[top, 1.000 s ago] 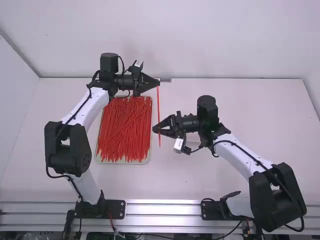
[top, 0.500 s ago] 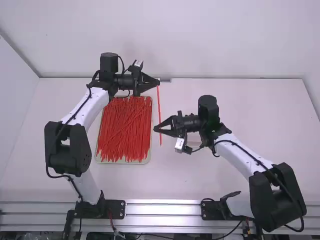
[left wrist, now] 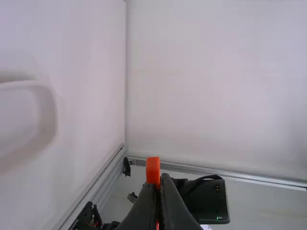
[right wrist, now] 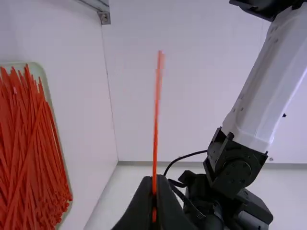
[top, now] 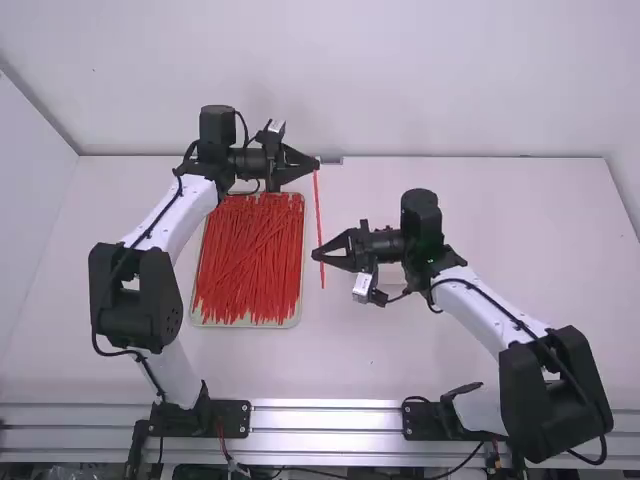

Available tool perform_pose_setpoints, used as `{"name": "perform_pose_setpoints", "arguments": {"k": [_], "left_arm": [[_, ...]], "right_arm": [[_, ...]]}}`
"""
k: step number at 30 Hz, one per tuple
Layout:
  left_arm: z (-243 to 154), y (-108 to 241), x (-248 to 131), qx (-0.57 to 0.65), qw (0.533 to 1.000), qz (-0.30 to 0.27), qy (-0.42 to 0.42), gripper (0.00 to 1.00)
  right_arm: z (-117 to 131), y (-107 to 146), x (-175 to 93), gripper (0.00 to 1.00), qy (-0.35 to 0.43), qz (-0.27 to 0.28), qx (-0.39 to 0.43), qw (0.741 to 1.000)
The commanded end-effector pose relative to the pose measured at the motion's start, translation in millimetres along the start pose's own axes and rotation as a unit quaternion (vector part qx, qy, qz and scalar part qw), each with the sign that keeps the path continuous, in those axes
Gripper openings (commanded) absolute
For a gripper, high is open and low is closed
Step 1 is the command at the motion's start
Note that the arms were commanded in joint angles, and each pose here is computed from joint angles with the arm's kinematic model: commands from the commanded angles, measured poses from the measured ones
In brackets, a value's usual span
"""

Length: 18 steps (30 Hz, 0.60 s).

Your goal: Fasten the cable tie

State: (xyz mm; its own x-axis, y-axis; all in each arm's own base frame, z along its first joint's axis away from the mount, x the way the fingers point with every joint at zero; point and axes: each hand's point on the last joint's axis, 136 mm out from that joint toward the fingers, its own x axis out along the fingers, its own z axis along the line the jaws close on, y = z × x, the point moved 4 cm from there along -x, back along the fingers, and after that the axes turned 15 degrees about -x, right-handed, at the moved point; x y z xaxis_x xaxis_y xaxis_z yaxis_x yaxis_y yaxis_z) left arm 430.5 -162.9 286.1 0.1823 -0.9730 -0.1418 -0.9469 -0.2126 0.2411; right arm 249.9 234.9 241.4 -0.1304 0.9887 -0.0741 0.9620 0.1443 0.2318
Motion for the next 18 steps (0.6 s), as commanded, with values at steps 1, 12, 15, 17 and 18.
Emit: {"name": "perform_pose_setpoints", "arguments": {"k": [1,12,15,17,18], "left_arm": [[5.8,-0.9,-1.7,-0.008,1.000,0.005,0.000,0.02],[5.5,0.5,-1.6,0.005,1.000,0.010,0.001,0.02],[5.5,0.6,-1.6,0.007,1.000,0.010,0.001,0.02],[5.5,0.5,-1.7,0.007,1.000,0.010,0.002,0.02],[5.5,0.5,-1.7,0.007,1.000,0.010,0.002,0.02]], "right_arm": [[-4.8,4.1,0.1,0.00,0.004,-0.003,-0.005,1.000],[-4.7,4.3,-0.1,0.00,0.004,-0.002,-0.005,1.000],[-4.7,4.1,0.0,0.00,0.004,-0.002,-0.005,1.000],[-4.7,4.2,0.0,0.00,0.004,-0.002,-0.005,1.000],[-4.7,4.1,0.1,0.00,0.004,-0.002,-0.005,1.000]]}}
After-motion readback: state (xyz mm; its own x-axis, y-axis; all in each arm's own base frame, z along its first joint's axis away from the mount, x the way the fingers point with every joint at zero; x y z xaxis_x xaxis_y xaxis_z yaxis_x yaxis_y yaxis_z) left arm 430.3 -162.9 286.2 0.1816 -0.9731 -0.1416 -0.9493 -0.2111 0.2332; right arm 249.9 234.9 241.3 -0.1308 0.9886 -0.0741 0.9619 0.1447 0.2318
